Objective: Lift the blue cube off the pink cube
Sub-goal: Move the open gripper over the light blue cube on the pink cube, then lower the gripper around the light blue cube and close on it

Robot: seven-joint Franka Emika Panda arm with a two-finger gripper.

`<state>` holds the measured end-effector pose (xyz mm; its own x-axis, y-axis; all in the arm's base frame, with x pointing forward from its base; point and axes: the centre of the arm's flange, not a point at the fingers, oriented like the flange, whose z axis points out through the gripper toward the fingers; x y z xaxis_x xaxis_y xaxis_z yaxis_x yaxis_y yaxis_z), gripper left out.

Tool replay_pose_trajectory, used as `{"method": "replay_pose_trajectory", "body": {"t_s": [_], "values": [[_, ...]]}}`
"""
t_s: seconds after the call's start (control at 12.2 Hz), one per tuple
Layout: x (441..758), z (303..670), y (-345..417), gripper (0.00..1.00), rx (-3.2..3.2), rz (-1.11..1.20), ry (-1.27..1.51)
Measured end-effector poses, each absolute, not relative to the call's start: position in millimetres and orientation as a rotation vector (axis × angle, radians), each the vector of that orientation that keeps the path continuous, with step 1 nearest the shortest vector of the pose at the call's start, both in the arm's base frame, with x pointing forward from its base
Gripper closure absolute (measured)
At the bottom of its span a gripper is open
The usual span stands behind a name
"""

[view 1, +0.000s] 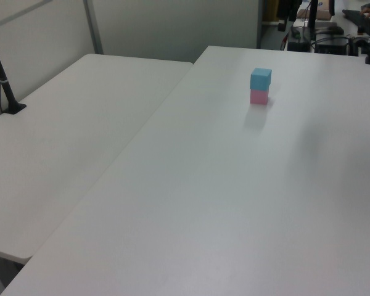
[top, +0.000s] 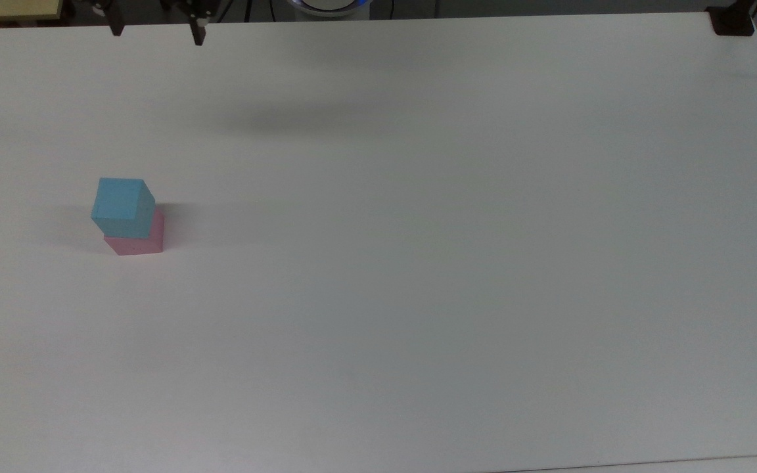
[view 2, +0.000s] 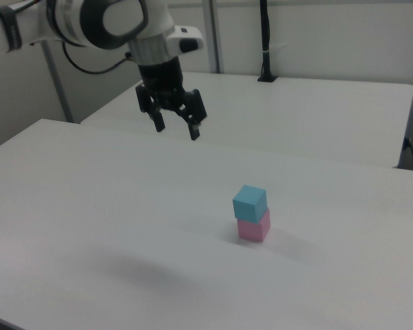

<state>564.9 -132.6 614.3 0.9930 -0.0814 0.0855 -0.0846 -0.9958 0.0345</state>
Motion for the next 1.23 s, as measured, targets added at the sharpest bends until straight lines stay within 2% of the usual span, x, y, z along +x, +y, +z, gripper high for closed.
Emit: {"method": "replay_pose_trajectory", "body": {"t_s": [0.33, 0.49, 0.9, 1.23], "values": [[577.4, 580.8, -180.7, 0.0, 3.071, 0.132, 0.104], [585.9, 552.1, -199.4, 0.0, 3.062, 0.078, 0.242], [610.1, 516.1, -218.9, 0.0, 3.058, 0.179, 0.178], [638.4, 457.4, -226.9, 0.0, 3.055, 0.218, 0.035]]}}
